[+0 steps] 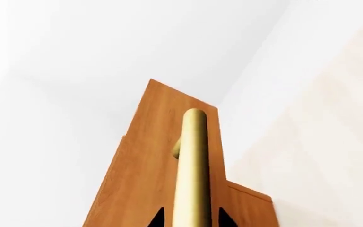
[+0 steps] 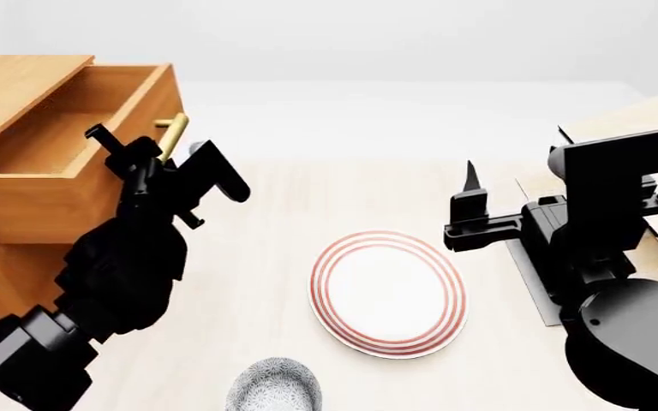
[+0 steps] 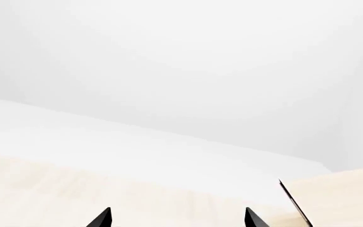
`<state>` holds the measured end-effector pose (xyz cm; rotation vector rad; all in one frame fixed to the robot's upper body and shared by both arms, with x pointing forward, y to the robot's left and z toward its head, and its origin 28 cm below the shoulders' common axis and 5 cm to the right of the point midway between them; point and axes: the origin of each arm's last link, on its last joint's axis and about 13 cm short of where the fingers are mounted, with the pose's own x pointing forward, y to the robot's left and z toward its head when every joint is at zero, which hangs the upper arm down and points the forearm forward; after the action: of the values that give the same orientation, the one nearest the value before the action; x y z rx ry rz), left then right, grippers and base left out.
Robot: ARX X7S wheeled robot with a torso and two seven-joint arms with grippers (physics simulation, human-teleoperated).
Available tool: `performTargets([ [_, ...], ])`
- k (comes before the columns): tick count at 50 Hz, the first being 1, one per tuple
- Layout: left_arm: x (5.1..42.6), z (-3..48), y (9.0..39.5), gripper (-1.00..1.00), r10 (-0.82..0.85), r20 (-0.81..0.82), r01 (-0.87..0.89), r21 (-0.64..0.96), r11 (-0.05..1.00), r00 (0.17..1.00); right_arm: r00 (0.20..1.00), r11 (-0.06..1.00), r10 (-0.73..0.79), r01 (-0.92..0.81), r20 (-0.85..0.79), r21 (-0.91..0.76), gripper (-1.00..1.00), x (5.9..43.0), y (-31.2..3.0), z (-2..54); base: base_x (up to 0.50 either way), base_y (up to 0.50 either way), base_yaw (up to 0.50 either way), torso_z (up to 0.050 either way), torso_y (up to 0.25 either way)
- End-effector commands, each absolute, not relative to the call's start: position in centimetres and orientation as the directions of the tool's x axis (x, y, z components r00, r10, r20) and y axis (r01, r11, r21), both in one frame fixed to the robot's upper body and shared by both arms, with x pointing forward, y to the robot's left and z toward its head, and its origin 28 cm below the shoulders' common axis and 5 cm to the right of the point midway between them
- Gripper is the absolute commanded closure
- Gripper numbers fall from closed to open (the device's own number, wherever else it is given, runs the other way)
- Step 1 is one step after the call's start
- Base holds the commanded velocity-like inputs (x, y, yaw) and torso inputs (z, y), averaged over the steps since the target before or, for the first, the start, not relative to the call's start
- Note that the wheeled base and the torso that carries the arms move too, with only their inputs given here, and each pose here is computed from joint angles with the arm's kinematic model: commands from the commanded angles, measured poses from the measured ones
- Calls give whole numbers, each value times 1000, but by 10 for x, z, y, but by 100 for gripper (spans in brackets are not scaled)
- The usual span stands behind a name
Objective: Open the top drawer of the cabinet and put the bowl in it.
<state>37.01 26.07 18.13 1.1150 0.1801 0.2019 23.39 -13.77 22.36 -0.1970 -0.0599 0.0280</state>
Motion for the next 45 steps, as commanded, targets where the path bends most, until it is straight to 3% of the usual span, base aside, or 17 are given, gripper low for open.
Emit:
performTargets([
  [1, 360, 152, 234, 100, 105, -232, 127, 796, 592, 967, 998, 981, 32, -21, 54, -193, -100, 234, -138, 223, -14, 0, 6, 0, 13],
  [16, 359, 161, 231, 100, 88, -208, 116, 796, 593, 974, 998, 982, 32, -21, 55, -190, -100, 234, -138, 223, -14, -1, 6, 0, 7],
  [17, 359, 162, 231, -100, 88, -205, 113, 797, 594, 975, 998, 982, 32, -21, 55, -189, -100, 234, -138, 223, -14, 0, 6, 0, 9],
  [28, 348, 202, 223, -100, 23, -100, 65, 788, 612, 995, 998, 982, 35, -23, 59, -190, -100, 235, -138, 224, -10, 0, 5, 0, 5],
  [45, 319, 311, 206, -100, -133, 87, 70, 515, 854, 987, 998, 982, 35, -24, 59, -187, -100, 234, -138, 223, 0, 0, 0, 0, 0],
])
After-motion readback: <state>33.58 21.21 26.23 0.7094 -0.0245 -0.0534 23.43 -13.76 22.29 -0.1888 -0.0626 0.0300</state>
